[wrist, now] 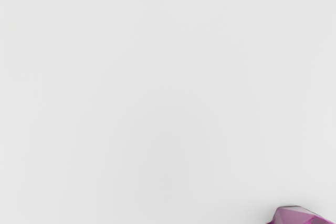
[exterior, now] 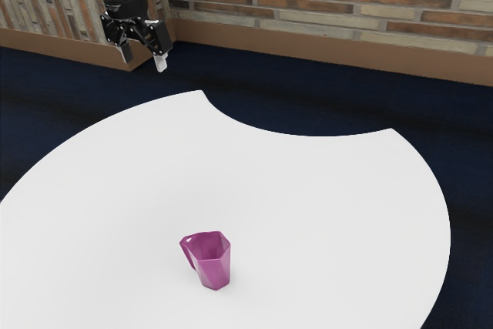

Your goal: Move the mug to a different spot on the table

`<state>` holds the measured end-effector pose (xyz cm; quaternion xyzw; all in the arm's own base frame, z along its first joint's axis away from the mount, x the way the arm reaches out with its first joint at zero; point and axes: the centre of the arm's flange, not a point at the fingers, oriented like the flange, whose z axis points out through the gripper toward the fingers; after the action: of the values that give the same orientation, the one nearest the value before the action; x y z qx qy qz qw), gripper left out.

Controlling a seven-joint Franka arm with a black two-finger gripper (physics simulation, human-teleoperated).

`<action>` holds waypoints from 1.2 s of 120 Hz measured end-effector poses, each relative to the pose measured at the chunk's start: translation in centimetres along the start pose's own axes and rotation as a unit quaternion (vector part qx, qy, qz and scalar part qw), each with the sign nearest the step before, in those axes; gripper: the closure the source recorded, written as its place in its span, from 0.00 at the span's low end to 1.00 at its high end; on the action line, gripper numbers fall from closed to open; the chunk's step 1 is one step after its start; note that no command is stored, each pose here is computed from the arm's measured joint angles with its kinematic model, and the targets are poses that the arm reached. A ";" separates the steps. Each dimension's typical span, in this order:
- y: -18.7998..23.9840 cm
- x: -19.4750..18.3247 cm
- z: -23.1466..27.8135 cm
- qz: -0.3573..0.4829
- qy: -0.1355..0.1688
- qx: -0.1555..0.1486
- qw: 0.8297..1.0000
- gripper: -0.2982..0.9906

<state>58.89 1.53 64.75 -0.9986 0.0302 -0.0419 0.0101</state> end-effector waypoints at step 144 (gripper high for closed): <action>-10.1 -5.3 19.7 -0.352 -0.108 -0.047 0.929 0.23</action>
<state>55.86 12.30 44.95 -0.9429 -0.3228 0.0667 -0.0490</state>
